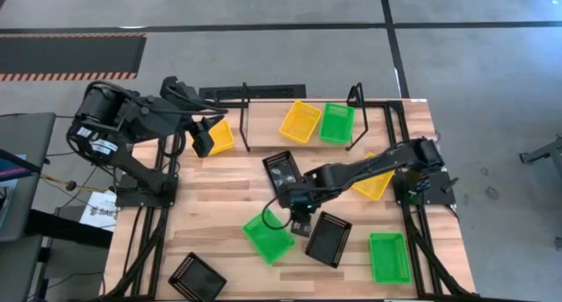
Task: Stack baskets on shelf by color
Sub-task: Stack the left green bin on top of the green bin on the shelf
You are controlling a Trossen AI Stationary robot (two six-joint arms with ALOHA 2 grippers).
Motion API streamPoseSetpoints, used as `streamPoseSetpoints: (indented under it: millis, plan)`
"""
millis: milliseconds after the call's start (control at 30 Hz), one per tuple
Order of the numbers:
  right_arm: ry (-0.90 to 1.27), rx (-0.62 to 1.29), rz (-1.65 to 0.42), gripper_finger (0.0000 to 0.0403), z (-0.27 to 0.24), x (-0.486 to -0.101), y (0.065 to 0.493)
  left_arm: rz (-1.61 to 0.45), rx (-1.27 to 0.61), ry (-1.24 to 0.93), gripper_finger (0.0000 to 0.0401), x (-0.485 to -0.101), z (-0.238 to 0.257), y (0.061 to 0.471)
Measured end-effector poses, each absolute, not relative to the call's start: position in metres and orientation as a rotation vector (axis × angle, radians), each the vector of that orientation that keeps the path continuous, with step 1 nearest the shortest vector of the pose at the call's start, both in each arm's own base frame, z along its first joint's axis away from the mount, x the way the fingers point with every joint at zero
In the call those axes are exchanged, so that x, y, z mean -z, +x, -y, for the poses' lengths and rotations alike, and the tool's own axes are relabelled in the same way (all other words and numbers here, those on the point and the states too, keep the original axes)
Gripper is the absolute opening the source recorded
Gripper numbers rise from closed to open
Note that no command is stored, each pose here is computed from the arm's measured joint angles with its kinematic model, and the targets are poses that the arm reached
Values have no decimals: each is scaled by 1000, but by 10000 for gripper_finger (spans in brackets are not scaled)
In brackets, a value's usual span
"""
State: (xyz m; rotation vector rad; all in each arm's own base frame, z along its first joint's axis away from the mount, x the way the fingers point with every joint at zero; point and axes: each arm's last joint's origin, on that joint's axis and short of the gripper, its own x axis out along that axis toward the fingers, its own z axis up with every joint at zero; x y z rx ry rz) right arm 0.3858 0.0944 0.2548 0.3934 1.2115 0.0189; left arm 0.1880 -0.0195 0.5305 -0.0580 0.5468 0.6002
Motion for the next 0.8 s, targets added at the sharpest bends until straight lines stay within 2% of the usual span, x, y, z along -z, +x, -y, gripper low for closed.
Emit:
streamPoseSetpoints:
  millis: [233, 800]
  plan:
    - [463, -32, -1217, 204, -108, -224, 405, -556, -573, -66, 167, -530, 20, 188]
    - [514, -70, -1137, 199, -105, -188, 435, -566, -553, -59, 167, -530, 21, 188]
